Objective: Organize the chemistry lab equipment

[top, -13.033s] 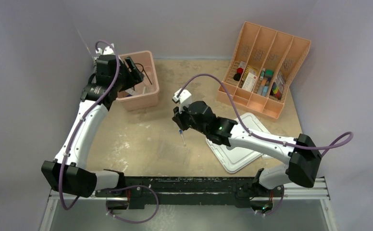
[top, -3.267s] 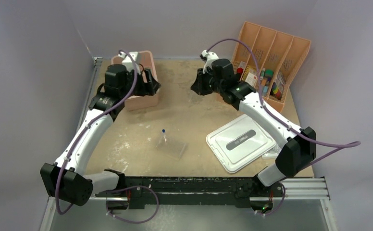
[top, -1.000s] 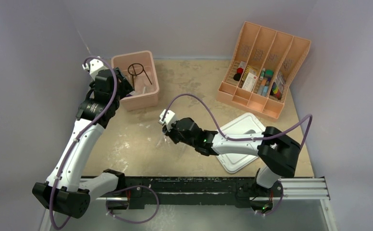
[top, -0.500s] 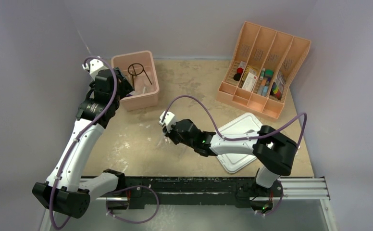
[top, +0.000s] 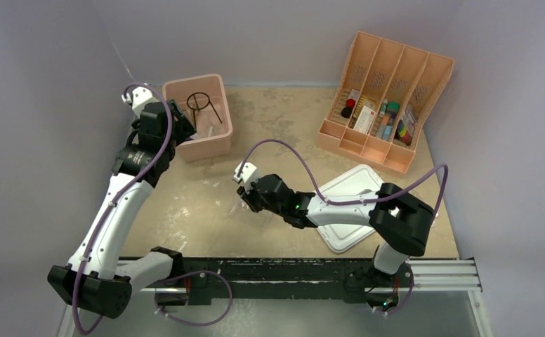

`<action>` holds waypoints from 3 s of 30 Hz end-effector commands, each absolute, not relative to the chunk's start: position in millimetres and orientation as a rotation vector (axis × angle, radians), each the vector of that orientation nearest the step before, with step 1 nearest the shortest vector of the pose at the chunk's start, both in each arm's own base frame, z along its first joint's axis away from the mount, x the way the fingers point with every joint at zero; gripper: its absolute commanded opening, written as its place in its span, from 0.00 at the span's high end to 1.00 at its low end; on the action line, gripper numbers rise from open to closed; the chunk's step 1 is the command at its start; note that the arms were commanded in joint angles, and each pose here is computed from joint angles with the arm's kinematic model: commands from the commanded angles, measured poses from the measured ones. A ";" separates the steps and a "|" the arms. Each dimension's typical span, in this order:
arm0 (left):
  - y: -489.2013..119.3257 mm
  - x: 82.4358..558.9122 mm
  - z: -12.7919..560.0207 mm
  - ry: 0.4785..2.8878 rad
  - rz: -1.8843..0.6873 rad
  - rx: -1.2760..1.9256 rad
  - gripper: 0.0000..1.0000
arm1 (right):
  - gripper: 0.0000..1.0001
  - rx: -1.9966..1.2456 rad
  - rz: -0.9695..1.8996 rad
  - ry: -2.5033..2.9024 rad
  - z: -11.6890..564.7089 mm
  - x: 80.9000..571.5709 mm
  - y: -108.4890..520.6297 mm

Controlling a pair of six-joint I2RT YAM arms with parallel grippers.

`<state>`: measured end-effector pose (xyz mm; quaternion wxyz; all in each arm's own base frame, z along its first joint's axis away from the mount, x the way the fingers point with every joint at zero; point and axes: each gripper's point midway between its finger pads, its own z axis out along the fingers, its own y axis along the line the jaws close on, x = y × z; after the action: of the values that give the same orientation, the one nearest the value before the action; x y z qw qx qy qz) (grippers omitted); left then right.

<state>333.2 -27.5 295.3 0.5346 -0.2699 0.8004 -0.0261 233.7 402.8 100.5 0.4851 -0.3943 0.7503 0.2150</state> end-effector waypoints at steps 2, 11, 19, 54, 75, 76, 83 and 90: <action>-27.5 336.3 309.3 1.855 -0.086 -0.632 0.34 | 0.66 -0.915 0.558 1.825 113.5 233.3 409.0; -28.4 334.5 313.7 1.844 -0.100 -0.624 0.34 | 0.40 -0.888 0.596 1.814 139.7 229.0 405.9; -31.0 332.9 325.4 1.795 -0.147 -0.613 0.34 | 0.26 -0.806 0.646 1.800 187.0 229.8 401.5; -65.1 334.1 325.6 1.812 -0.310 -0.405 0.33 | 0.48 0.874 -0.126 2.474 82.7 308.2 135.0; -66.2 331.6 324.3 1.815 -0.320 -0.401 0.33 | 0.63 1.097 -0.302 2.465 32.7 320.7 116.0; -66.6 331.8 324.3 1.816 -0.322 -0.400 0.33 | 0.64 1.100 -0.296 2.471 30.1 321.4 117.5; -71.6 333.2 324.7 1.825 -0.345 -0.387 0.33 | 0.68 1.182 -0.318 2.466 16.7 317.5 118.2; -90.3 336.0 320.8 1.851 -0.435 -0.325 0.33 | 0.80 1.254 -0.313 2.488 7.9 311.4 120.3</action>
<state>329.6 -75.2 305.9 0.5552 -0.1663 0.8013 -0.1485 315.3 116.5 23.8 0.1917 0.4103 0.8841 -0.1157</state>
